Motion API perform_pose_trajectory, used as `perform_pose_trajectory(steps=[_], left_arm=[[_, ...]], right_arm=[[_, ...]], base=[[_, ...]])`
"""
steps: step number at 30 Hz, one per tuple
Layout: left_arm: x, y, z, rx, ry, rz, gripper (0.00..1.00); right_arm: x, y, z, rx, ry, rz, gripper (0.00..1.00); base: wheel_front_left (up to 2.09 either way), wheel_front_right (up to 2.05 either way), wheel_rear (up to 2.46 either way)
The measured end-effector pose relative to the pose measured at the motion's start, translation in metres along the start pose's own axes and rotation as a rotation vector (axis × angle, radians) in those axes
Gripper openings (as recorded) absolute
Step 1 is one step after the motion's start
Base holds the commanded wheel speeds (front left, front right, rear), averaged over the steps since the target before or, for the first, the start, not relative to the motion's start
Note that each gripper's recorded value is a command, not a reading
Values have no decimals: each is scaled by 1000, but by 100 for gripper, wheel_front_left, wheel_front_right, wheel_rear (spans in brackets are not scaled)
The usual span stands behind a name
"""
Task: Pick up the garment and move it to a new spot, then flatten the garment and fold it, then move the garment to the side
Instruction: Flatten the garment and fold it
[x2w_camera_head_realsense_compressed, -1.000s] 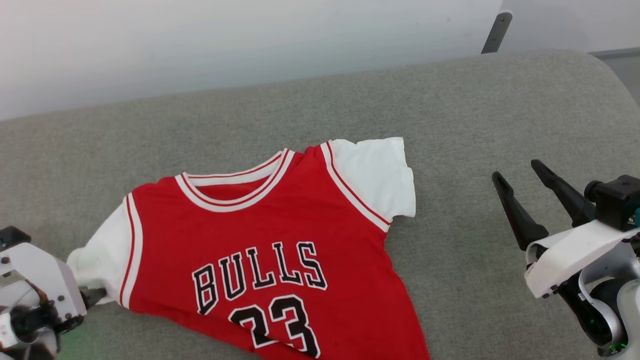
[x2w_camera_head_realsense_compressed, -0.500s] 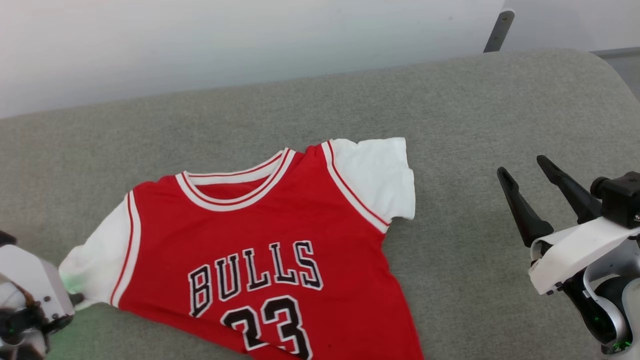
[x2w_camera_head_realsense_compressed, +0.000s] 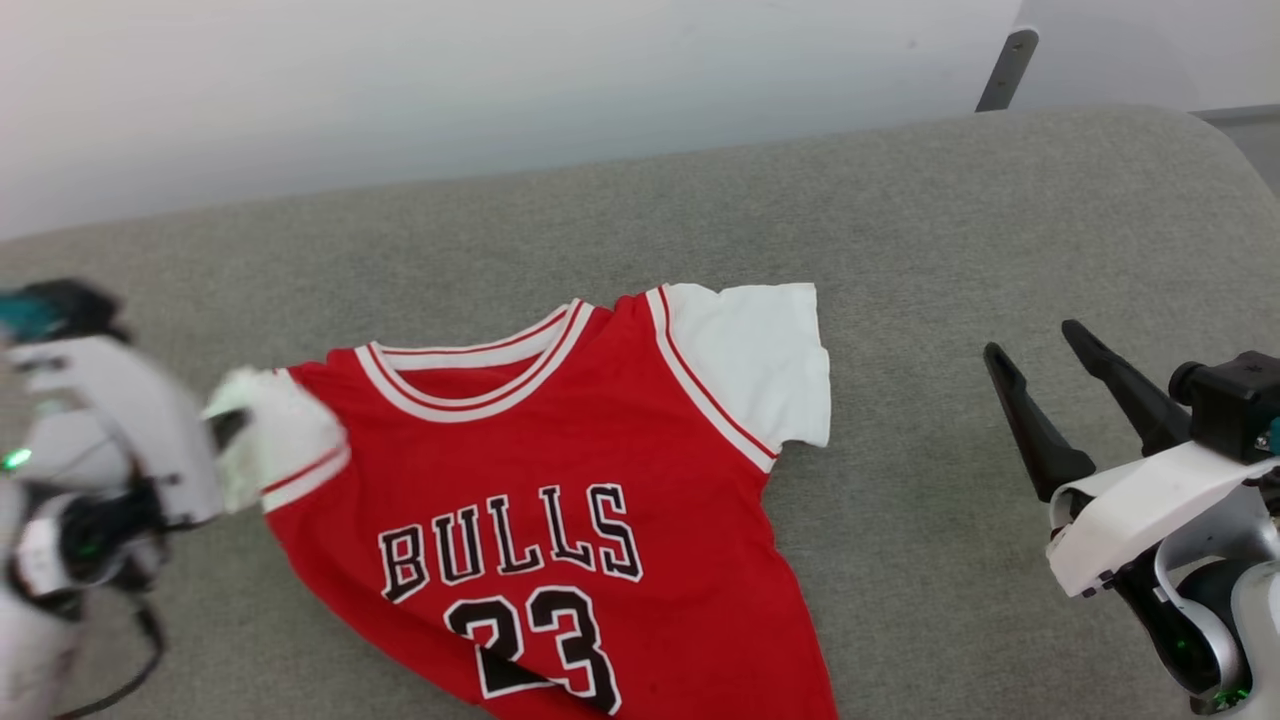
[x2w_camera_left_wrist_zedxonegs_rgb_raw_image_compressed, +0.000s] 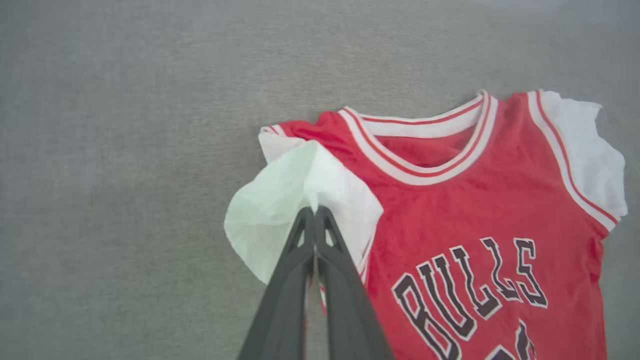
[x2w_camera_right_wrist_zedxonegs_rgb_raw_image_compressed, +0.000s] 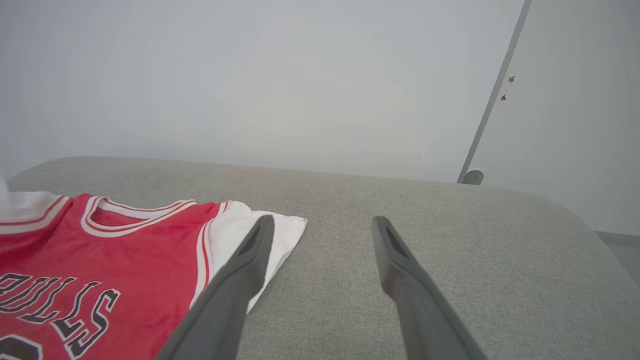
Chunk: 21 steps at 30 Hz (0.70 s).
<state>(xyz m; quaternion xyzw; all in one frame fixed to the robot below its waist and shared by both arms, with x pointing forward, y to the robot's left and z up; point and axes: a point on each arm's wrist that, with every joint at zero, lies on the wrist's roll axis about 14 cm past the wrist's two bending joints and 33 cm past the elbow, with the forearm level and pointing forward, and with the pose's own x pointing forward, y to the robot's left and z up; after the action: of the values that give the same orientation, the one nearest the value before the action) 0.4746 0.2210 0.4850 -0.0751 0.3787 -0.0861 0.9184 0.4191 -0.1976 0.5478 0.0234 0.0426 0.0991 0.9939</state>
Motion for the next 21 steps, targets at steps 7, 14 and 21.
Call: perform_pose_trajectory(steps=[7, 14, 21], left_arm=[[16, -84, -12, 158, 73, -209, 0], [27, -133, -64, 240, 245, -349, 0], [33, -132, -83, 221, 290, -353, 100]], right_arm=[[-5, -6, -4, 16, 3, -24, 100], [-9, -12, -10, 32, 9, -50, 100], [-11, -12, -11, 48, 7, -57, 100]], base=[[0, 0, 0], [0, 0, 0], [0, 0, 0]])
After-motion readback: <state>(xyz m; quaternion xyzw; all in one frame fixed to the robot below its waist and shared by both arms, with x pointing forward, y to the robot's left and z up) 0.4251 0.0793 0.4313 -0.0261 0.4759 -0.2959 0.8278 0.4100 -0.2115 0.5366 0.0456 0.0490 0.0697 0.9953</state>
